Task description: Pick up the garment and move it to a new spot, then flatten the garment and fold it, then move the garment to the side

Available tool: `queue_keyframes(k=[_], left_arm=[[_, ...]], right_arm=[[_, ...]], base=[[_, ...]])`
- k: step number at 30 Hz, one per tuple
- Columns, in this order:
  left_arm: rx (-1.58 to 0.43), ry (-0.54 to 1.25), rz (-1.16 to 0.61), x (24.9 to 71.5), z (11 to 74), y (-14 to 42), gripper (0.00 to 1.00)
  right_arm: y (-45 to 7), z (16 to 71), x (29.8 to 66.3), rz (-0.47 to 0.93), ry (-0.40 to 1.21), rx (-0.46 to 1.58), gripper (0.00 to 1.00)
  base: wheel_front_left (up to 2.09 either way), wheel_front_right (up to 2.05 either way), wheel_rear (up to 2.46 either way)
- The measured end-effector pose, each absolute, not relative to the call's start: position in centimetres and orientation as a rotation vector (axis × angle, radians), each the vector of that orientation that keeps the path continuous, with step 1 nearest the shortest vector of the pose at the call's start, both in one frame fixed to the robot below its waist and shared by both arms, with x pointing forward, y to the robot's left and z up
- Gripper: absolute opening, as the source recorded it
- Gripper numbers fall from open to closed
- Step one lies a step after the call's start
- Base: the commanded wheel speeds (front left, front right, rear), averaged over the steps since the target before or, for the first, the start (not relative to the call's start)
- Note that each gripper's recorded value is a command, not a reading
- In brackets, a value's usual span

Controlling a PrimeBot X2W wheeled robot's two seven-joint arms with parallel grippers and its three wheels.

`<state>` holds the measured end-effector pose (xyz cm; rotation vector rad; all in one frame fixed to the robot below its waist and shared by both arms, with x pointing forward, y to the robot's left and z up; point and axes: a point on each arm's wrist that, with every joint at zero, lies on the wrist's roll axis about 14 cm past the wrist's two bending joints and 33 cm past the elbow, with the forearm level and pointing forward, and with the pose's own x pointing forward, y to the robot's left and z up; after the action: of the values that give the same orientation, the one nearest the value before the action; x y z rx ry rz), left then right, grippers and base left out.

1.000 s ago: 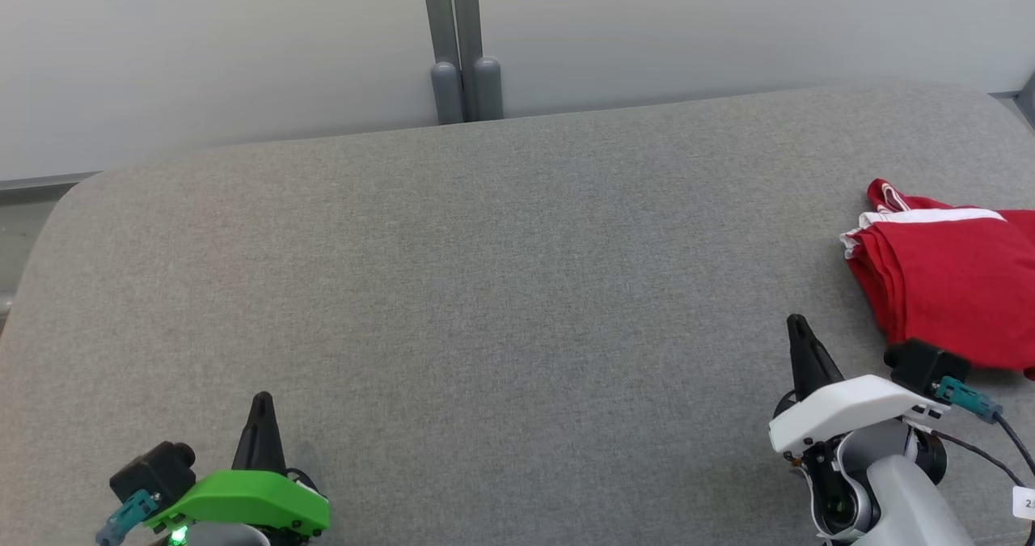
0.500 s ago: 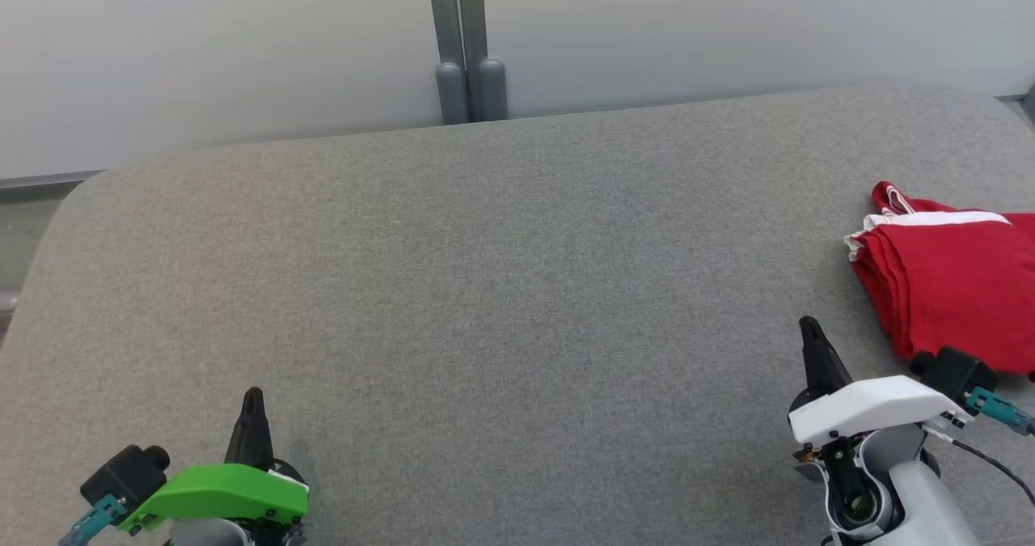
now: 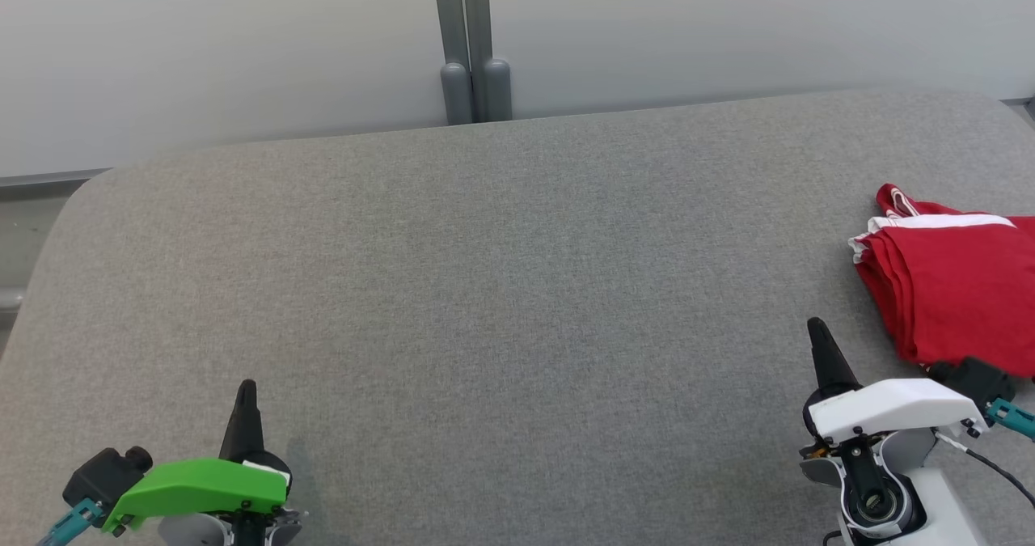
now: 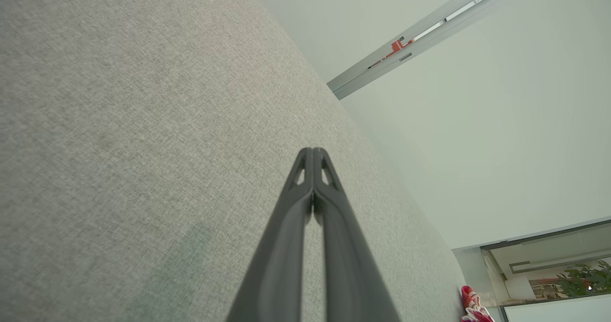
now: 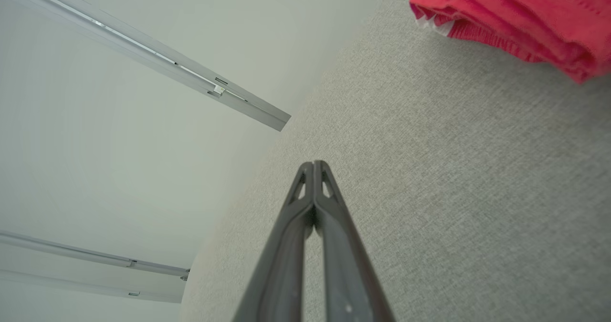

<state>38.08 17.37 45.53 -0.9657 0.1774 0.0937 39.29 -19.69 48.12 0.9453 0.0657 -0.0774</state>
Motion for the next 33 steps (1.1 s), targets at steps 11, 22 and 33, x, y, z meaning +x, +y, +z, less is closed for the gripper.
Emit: queue_keyframes(k=[11,22,33], left_arm=[[-1.088,0.158,0.089,38.3,46.2,17.7,0.0],[-1.199,0.135,0.084,38.4,46.9,18.1,0.0],[-1.293,0.113,0.072,38.5,47.6,18.5,0.0]], right_arm=[[-19.8,48.4,39.2,-0.077,0.058,1.069,0.0],[-19.9,48.8,39.1,-0.072,0.048,1.18,0.0],[-19.9,49.3,39.1,-0.059,0.036,1.279,0.0]], base=[[0.0,0.0,0.0],[0.0,0.0,0.0],[0.0,0.0,0.0]])
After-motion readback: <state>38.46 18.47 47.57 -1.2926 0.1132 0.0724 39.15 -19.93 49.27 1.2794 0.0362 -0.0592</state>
